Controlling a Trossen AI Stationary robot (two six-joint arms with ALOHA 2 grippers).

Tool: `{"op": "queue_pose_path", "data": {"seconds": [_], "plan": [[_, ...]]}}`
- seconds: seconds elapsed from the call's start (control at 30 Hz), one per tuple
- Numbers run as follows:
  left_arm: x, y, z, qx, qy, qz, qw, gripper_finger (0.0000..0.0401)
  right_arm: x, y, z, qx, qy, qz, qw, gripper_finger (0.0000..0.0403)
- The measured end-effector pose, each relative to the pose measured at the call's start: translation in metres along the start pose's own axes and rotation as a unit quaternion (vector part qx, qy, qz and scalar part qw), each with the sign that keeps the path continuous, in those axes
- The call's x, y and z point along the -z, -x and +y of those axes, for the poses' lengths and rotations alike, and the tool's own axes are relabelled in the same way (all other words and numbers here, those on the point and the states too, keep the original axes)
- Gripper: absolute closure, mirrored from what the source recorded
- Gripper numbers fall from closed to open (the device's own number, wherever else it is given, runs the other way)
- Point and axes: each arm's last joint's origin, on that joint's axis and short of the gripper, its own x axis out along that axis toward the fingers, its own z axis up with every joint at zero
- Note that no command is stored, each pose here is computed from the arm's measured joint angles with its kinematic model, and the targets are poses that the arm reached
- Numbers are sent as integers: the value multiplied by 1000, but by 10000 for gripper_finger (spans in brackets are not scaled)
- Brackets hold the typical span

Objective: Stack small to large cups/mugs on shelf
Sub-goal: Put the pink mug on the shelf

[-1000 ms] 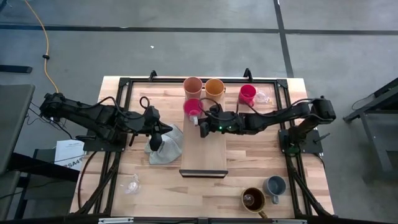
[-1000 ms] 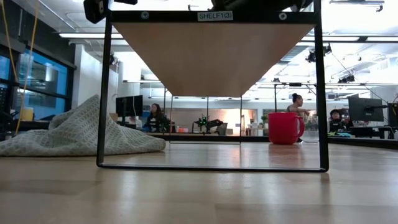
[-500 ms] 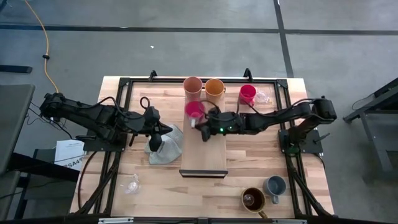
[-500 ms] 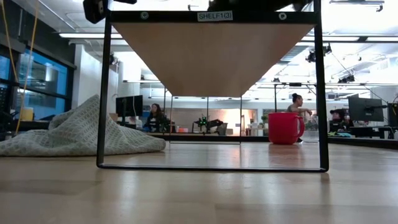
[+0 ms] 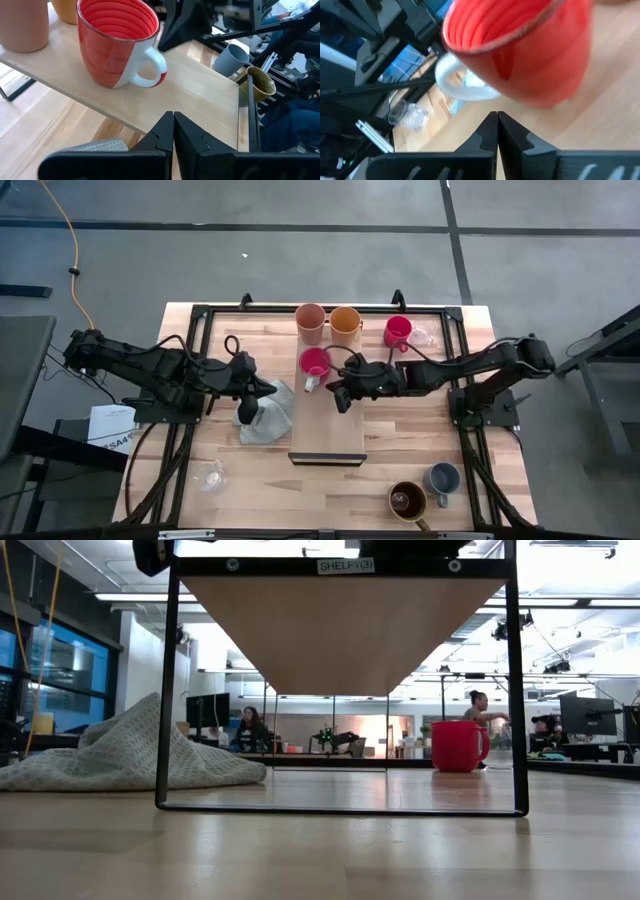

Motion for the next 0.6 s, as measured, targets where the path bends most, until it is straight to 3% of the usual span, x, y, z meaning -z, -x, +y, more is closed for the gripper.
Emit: {"op": "queue_pose_path", "data": {"seconds": [0.6], "plan": [[0, 0, 0, 0, 4, 0, 1000, 401, -21, -20, -18, -3, -16, -42, 999, 403]]}}
